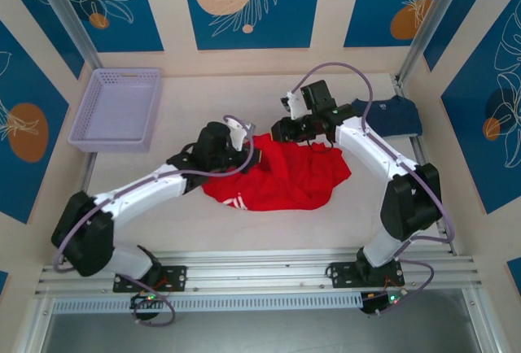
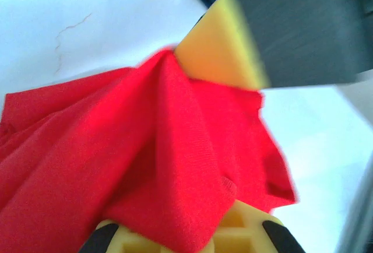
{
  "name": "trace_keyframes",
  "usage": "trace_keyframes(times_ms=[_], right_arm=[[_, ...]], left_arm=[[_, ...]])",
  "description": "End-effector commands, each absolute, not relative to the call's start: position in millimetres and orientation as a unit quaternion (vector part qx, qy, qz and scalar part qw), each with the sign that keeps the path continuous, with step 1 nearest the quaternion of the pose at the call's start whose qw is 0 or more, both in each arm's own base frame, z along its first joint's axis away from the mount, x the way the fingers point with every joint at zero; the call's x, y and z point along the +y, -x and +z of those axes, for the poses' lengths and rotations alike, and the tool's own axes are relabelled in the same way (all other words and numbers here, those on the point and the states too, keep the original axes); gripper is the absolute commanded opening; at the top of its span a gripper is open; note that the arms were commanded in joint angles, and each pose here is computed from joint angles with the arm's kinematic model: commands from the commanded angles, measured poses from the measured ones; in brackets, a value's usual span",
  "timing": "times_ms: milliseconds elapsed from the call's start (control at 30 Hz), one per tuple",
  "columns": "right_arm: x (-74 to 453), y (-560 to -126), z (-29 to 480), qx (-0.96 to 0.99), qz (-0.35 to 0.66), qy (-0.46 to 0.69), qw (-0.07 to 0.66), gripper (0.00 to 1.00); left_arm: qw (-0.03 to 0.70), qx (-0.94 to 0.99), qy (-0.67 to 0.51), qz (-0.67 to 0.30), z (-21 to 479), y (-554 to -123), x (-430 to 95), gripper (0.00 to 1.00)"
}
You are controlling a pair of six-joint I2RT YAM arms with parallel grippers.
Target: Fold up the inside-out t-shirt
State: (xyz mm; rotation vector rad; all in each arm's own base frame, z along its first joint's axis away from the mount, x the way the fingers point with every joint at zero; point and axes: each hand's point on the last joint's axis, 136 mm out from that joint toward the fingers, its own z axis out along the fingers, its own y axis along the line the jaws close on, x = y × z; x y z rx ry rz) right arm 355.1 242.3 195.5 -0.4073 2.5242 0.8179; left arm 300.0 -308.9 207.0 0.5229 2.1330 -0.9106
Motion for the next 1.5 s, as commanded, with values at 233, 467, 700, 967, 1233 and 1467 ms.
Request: trace_keyframes(times_ms=[233,467,700,967,1233,1467], right_arm=[[239.9,-271.4,213.9,0.854,0.262,0.268,0.360,0.54],[275.9,-262.5,193.2,0.827,0.262,0.331,0.371,0.76],[306.2,-282.8,191.3,0.814,0.283,0.352,0.365,0.22],[305.7,-254.0,212.1,0.800,0.467,0.253,0.279,0.00],[304.7,-259.9,218.6,0.801,0.510,0.195,0.246,0.00],[295.5,-268.5,225.3,0.801,0.520,0.163,0.250,0.00]], left_arm=[[0.322,0.841,-0.137,-0.412,242.4,-269.7,-289.9,0.00],[0.319,0.832,-0.151,-0.428,250.0,-261.7,-292.0,0.00],[0.343,0.852,-0.130,-0.375,237.8,-269.1,-272.2,0.00],[0.372,0.886,-0.091,-0.260,197.2,-274.9,-226.3,0.43],[0.320,0.861,-0.097,-0.384,187.2,-236.5,-252.4,0.57],[0.308,0.859,-0.109,-0.393,178.3,-249.4,-271.4,0.43]])
